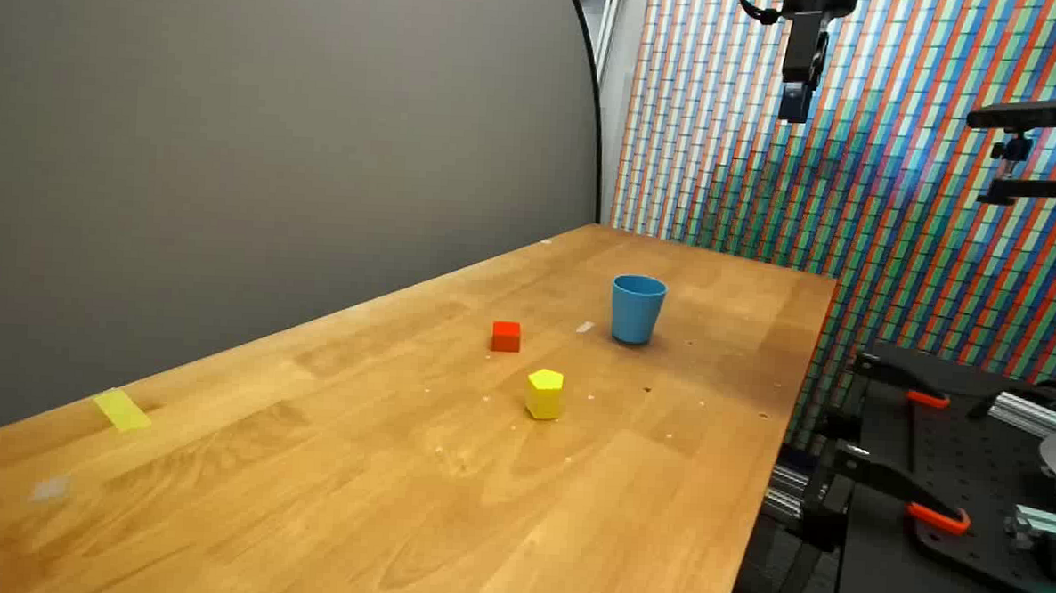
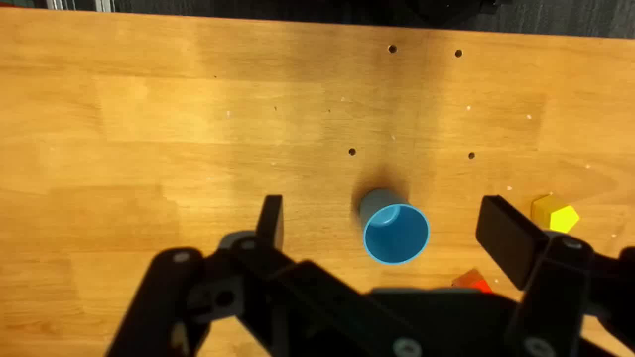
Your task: Place the yellow block inside the blue cup
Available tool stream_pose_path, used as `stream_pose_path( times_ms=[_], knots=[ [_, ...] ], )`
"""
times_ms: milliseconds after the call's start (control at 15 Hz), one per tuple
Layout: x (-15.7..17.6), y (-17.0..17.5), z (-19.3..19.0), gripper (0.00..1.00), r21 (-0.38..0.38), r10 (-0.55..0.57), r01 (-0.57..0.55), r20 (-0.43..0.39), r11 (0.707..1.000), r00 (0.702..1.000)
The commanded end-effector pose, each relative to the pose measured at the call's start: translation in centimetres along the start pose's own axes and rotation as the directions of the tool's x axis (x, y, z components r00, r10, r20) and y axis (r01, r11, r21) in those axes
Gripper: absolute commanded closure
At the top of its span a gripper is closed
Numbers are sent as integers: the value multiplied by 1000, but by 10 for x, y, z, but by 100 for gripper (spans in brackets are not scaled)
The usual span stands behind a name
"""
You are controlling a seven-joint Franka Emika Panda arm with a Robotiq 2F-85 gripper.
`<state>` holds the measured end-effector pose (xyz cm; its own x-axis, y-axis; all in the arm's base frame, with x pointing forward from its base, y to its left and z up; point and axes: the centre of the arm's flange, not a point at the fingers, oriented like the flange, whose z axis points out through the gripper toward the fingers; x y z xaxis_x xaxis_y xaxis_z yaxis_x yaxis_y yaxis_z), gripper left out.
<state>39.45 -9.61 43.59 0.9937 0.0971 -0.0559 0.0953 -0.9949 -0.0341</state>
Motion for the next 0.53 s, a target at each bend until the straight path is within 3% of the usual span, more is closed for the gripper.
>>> stream_pose_path(
  times_ms=[0, 467],
  knots=[
    [1, 0, -2, 0, -1, 0, 0, -4, 1000, 1000],
    [2, 1, -7, 0, -4, 1, -1, -14, 1000, 1000]
  ],
)
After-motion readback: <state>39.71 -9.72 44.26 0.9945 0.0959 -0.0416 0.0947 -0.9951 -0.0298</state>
